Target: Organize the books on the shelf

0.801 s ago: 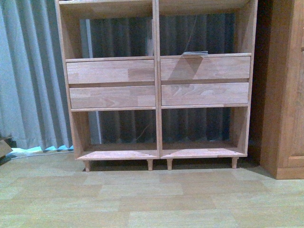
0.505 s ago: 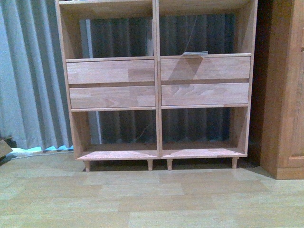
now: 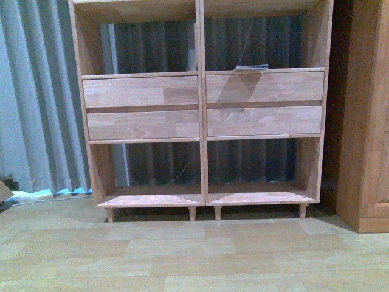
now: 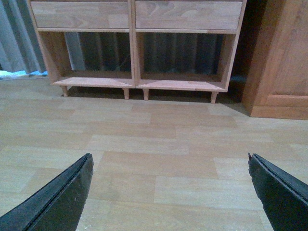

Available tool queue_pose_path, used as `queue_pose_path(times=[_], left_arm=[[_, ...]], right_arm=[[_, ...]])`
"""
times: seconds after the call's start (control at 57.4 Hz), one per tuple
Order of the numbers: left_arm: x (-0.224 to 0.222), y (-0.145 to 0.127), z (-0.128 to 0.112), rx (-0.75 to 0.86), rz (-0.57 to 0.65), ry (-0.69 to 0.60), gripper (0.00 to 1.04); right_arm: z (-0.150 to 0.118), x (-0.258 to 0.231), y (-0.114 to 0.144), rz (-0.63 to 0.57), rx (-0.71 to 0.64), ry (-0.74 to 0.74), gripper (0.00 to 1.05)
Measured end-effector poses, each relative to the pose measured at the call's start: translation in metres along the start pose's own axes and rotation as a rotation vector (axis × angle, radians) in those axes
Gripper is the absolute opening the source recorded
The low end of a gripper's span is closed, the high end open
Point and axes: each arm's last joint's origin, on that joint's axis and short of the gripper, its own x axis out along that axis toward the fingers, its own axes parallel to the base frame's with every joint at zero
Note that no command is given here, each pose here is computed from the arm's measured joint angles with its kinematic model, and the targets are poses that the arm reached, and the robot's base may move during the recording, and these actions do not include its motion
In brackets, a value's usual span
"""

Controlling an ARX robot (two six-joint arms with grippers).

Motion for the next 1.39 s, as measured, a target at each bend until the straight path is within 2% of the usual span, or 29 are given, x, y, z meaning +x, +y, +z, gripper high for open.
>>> queue_pose_path(times=[1.393], left_arm=[[0.0,0.0,0.0,0.0,0.0,0.0,0.97]], right_arm=[[0.0,0.0,0.0,0.0,0.0,0.0,0.98]])
